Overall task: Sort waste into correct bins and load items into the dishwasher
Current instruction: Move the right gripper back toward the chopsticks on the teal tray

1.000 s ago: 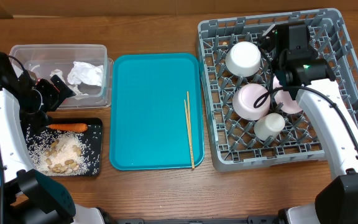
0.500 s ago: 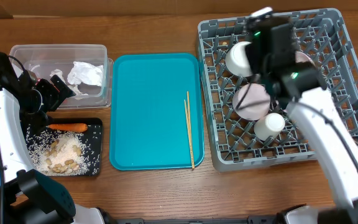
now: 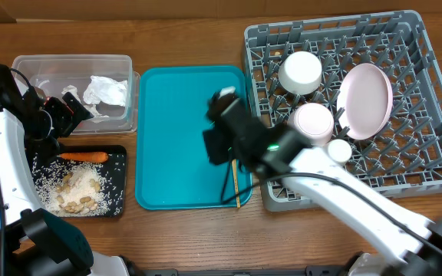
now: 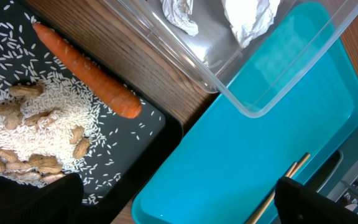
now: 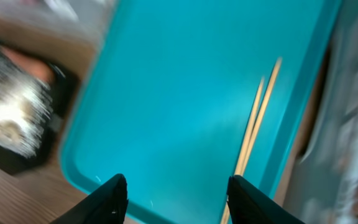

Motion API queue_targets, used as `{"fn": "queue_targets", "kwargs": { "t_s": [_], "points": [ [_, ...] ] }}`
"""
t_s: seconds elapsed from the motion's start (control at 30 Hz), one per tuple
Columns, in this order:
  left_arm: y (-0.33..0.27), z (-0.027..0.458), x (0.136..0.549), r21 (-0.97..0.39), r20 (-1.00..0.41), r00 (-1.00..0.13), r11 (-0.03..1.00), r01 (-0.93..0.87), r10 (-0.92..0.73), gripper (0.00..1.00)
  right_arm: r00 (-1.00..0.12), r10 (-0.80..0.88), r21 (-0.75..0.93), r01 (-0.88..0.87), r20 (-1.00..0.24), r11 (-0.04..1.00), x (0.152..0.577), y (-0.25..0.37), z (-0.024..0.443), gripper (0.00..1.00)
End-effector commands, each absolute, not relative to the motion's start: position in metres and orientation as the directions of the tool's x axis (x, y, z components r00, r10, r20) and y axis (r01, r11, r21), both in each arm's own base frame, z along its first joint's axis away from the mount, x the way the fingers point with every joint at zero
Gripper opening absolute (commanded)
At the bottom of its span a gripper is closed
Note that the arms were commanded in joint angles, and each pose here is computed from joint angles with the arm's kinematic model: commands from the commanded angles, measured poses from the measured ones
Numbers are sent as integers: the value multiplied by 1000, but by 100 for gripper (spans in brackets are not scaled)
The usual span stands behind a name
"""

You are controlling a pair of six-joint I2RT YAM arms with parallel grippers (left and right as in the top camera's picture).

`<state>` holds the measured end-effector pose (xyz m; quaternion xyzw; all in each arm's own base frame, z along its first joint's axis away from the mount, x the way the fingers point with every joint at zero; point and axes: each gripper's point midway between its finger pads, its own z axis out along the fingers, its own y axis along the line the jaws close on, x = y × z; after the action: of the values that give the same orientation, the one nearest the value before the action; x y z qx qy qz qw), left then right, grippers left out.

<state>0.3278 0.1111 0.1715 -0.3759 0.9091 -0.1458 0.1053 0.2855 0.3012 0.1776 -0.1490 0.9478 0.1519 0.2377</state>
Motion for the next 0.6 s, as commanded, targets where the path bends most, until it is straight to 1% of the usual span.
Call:
{"fn": "queue_targets", "kwargs": {
  "t_s": [0.0,0.1,0.17,0.27,0.33,0.5,0.57],
  "points": [
    [110,182,333,-362,-117,-709,694,-622,-696,100,-909,-167,174,-248,-381,953,277,300,122,54],
    [110,182,332,-362,-117,-709,694,-622,-696,100,-927,-184,136,-239,-327,961,274,301,94,53],
    [110,182,332,-362,-117,-709,694,-622,-696,100,-945,-162,114,-201,-284,973,272,298,79,54],
    [110,182,332,-362,-117,-709,694,-622,-696,100,-954,-168,81,-193,-247,978,268,293,64,53],
    [110,182,333,-362,-117,-709,694,-622,-696,100,-957,-169,64,-189,-237,980,268,290,57,52],
    [110,182,332,-362,-117,-709,694,-622,-696,100,-961,-146,32,-158,-236,987,271,286,48,44],
    [110,182,332,-362,-117,-709,694,-622,-696,100,-963,-145,18,-153,-229,988,271,284,43,43]
  ]
}}
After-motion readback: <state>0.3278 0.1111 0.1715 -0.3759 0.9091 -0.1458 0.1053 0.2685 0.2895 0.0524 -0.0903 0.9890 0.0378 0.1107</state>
